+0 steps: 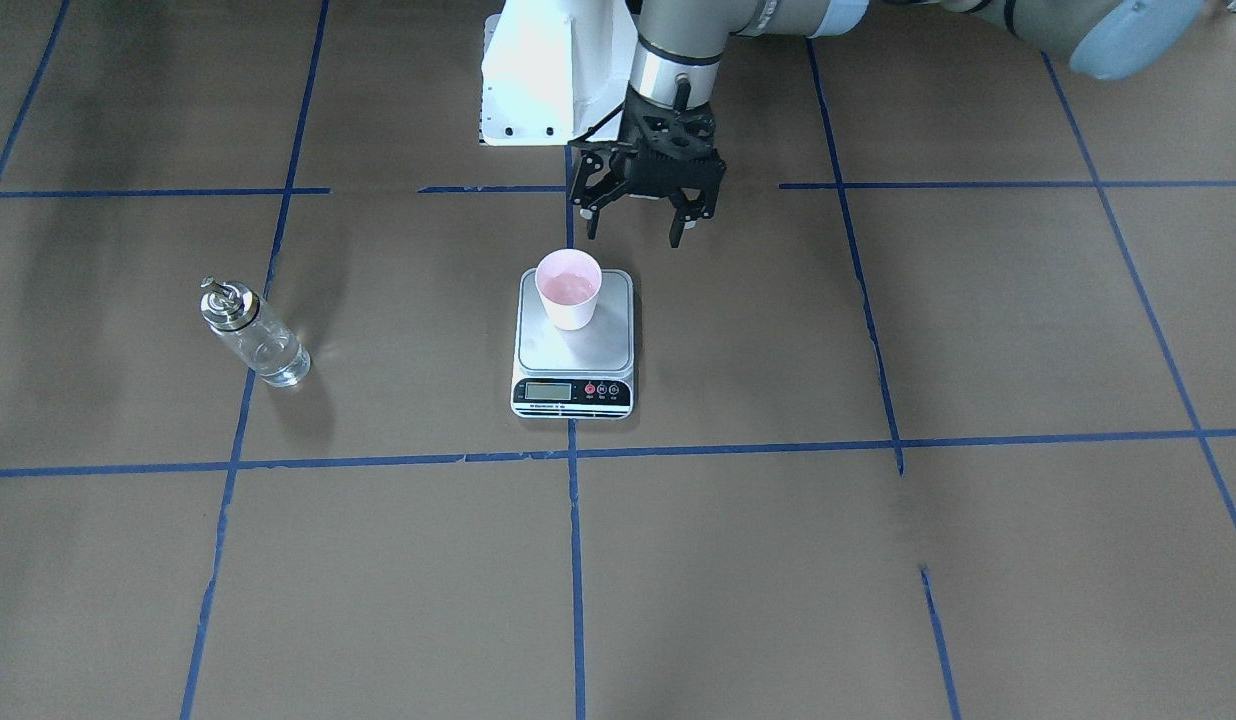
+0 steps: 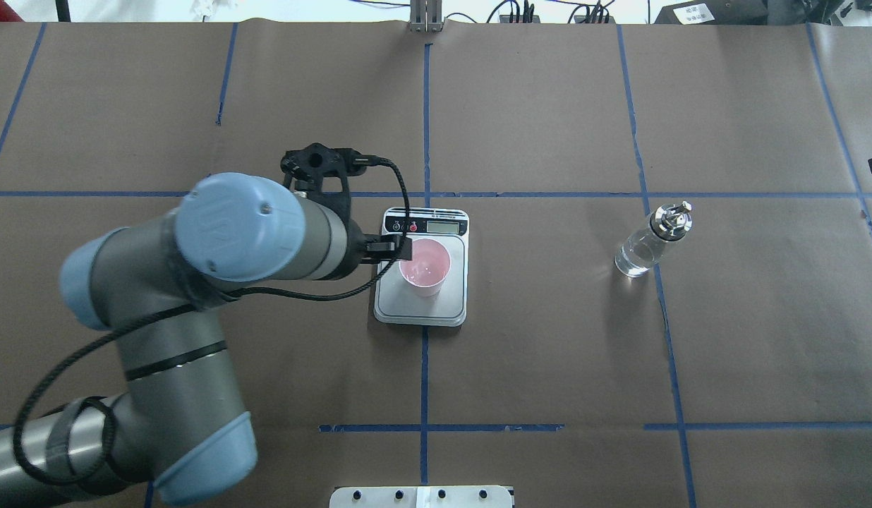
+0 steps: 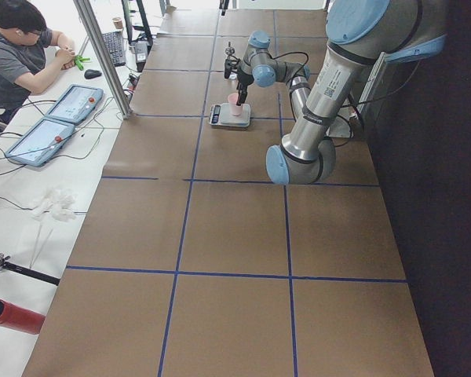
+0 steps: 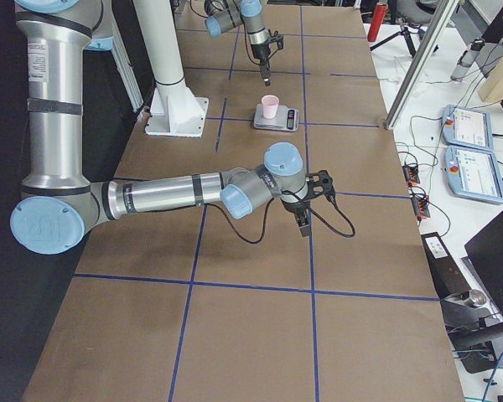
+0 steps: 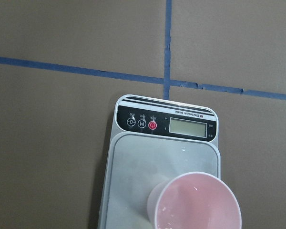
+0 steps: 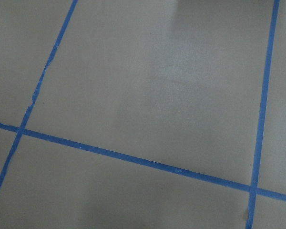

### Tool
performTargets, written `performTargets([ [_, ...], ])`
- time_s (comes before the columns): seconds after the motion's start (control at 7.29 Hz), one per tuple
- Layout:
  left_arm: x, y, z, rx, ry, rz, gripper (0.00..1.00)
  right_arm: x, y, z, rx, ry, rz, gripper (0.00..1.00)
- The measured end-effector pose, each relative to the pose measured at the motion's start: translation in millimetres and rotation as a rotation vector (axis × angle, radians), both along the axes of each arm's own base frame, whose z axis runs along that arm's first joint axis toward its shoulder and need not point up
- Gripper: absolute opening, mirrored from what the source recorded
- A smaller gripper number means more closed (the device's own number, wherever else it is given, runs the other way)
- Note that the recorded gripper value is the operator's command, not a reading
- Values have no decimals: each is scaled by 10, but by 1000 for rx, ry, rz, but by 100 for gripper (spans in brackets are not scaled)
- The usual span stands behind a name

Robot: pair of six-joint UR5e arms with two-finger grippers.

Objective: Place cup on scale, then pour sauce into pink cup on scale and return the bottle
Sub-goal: 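Set the cup on the scale, open the left gripper and withdraw, then reach the right gripper to the glass sauce bottle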

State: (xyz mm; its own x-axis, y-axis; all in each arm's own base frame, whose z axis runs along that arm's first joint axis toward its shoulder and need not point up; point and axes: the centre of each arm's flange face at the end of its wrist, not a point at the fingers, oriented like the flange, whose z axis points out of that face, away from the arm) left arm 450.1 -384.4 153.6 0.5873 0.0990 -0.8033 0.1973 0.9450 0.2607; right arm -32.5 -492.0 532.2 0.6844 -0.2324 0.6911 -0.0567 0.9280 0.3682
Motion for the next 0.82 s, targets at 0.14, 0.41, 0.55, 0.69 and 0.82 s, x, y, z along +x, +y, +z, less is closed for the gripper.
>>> performTargets([
  [0.14, -396, -116, 181, 65, -46, 35, 100, 0, 1, -37, 4, -3, 2, 100],
  [0.41, -1317, -566, 749, 190, -180, 128, 100, -5, 13, -177, 11, -22, 10, 100],
  [0.55, -1915, -816, 1144, 241, -257, 184, 100, -26, 42, -371, 1, -57, 33, 100],
  [0.69, -2649, -1041, 1563, 273, -318, 228, 100, -96, 96, -627, -24, -102, 61, 100],
  [0.82, -3383, -1170, 1981, 265, -350, 241, 100, -248, 172, -884, -50, -143, 74, 100],
])
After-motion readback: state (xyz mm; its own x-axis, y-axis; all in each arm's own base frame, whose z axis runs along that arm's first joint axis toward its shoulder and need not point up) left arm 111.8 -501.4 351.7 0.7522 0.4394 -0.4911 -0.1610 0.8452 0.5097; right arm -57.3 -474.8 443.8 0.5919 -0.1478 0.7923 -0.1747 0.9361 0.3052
